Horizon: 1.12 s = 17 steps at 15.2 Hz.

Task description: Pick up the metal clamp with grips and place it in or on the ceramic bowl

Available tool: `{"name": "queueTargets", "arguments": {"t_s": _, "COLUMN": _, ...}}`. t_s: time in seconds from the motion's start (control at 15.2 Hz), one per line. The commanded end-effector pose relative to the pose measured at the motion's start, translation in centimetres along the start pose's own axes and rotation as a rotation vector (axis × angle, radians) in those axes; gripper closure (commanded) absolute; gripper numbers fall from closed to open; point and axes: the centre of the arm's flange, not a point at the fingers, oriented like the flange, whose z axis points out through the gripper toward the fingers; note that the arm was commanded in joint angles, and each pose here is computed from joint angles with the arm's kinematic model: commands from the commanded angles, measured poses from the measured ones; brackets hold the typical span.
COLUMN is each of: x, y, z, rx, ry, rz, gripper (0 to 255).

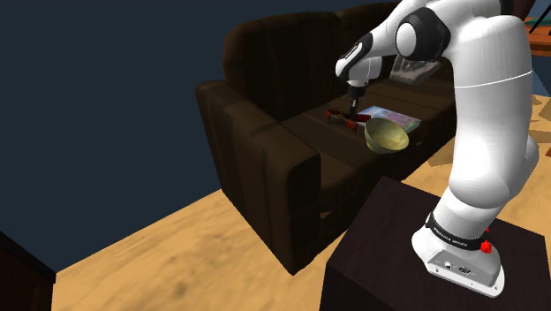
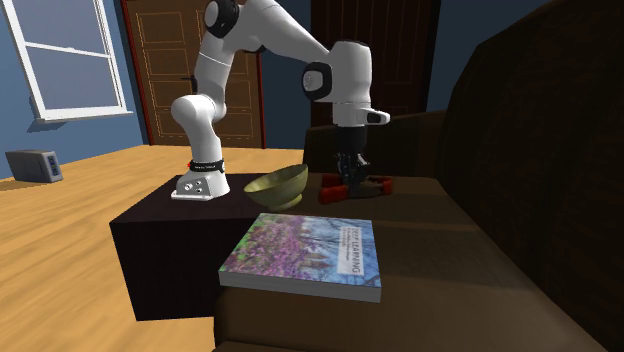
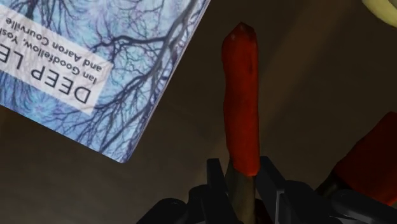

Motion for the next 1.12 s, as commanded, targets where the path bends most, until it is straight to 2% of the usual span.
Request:
{"name": "queueTargets", "arguments": {"t_s": 0.0, "x": 0.0, "y": -0.1, "z": -1.1, "rx": 0.000, "ry": 0.000, "rz": 0.000, "gripper": 255}}
{"name": "queueTargets", "arguments": {"t_s": 1.06, "x": 0.1, "y": 0.3, "z": -9.5, "rx": 0.000, "ry": 0.000, "rz": 0.000, "gripper": 255}}
